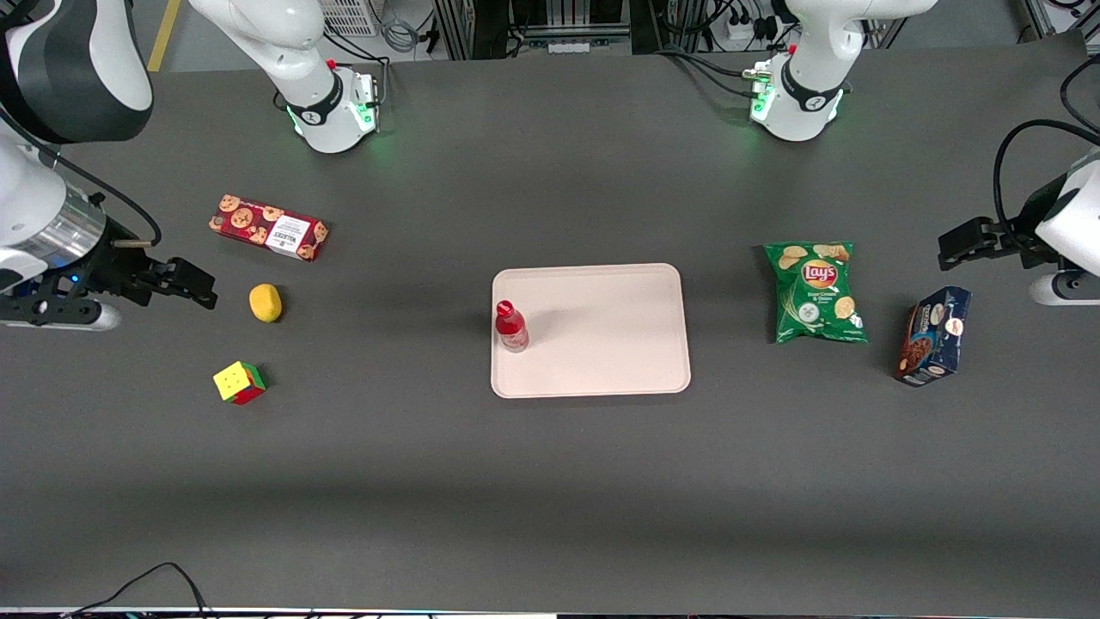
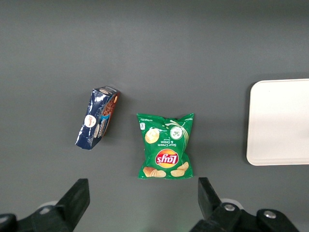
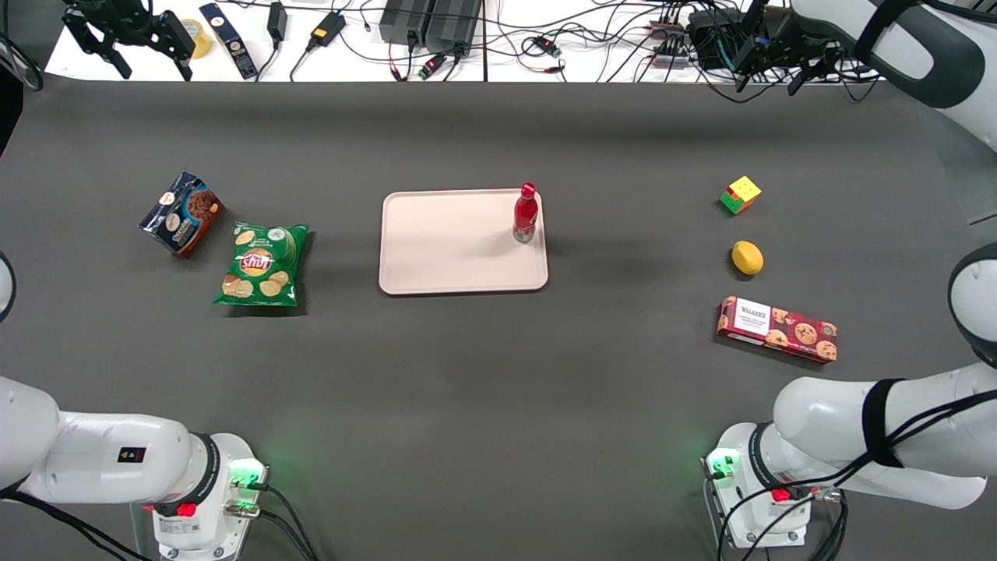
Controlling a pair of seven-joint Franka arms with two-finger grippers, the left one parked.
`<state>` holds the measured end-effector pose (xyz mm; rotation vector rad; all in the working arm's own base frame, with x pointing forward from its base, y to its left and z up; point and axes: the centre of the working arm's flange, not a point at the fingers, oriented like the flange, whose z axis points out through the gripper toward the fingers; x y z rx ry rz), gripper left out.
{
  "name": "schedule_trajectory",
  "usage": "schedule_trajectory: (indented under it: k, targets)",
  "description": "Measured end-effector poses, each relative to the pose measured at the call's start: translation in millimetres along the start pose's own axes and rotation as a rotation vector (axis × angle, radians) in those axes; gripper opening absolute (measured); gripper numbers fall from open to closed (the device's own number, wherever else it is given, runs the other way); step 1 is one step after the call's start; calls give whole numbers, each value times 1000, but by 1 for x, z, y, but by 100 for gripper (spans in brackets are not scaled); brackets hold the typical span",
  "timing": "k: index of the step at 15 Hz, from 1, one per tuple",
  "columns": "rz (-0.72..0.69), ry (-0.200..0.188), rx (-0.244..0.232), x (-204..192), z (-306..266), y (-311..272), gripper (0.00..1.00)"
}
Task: Place coke bottle on tray
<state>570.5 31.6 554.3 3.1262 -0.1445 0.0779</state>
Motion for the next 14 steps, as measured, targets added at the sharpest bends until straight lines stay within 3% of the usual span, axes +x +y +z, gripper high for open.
schedule_trajectory:
  k: [10, 14]
  targets:
    - [-54, 8, -13, -9, -17, 0, 100]
    - [-64, -11, -14, -12, -33, -4, 100]
